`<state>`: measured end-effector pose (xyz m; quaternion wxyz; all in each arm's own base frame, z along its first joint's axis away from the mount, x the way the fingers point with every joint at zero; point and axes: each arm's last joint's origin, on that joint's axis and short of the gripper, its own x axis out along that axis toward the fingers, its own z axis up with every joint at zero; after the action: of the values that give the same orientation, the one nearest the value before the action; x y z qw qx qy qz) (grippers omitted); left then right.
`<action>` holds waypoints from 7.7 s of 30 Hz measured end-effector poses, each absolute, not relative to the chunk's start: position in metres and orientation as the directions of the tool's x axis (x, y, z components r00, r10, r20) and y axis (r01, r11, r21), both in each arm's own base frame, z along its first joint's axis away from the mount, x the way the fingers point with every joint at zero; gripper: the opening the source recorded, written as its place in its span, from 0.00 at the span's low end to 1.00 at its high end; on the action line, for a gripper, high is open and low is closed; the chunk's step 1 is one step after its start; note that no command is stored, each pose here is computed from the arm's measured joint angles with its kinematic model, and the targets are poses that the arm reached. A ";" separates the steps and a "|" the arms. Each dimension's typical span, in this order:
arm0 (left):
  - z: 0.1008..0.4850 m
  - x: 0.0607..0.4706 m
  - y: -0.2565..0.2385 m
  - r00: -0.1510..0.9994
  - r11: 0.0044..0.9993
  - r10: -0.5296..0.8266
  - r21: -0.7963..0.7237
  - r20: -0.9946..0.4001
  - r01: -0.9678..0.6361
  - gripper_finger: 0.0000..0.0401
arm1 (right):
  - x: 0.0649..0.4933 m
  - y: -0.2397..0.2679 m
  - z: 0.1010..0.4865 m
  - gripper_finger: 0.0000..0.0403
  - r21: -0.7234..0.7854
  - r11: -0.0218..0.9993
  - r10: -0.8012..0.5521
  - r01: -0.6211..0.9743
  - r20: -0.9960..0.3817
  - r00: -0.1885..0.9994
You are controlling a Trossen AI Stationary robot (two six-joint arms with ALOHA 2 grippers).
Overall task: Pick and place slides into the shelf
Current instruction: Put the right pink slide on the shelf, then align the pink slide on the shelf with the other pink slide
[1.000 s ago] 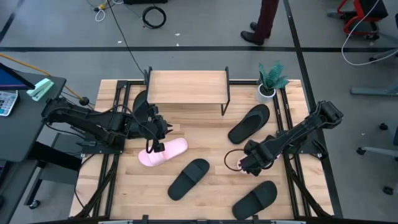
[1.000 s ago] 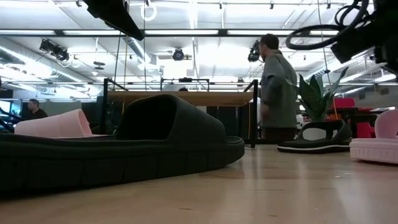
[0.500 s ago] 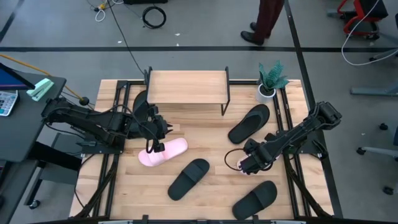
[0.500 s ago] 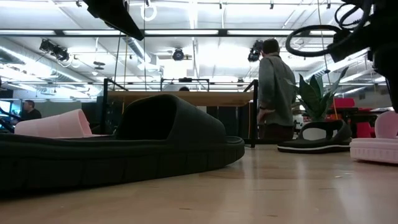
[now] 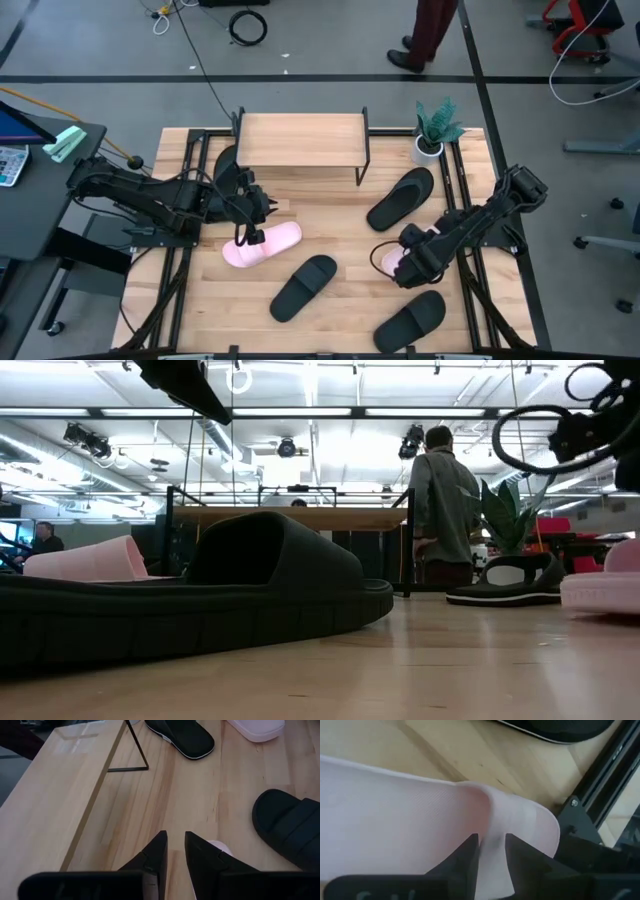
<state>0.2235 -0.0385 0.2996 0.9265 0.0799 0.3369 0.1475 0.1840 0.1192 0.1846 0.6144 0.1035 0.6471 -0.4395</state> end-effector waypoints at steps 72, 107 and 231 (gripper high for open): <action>0.313 0.233 -0.043 0.828 0.951 0.299 0.217 -0.474 -0.219 0.11 | 0.332 -0.049 0.333 0.02 -0.720 0.536 -0.842 0.441 -0.419 0.339; 0.313 0.233 -0.042 0.828 0.947 0.300 0.252 -0.475 -0.198 0.12 | 0.308 -0.170 0.319 0.15 -0.619 0.687 -0.725 0.381 -0.543 0.424; 0.209 0.194 -0.156 0.289 0.839 0.148 -0.034 -0.946 -0.543 0.20 | 0.446 0.007 0.163 0.20 0.303 0.860 -0.059 0.410 -0.739 0.671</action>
<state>0.1936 -0.1563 0.2092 0.7827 -0.1783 0.5538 0.2209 0.4460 0.0072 0.1631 0.8849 0.2289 0.3833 -0.1326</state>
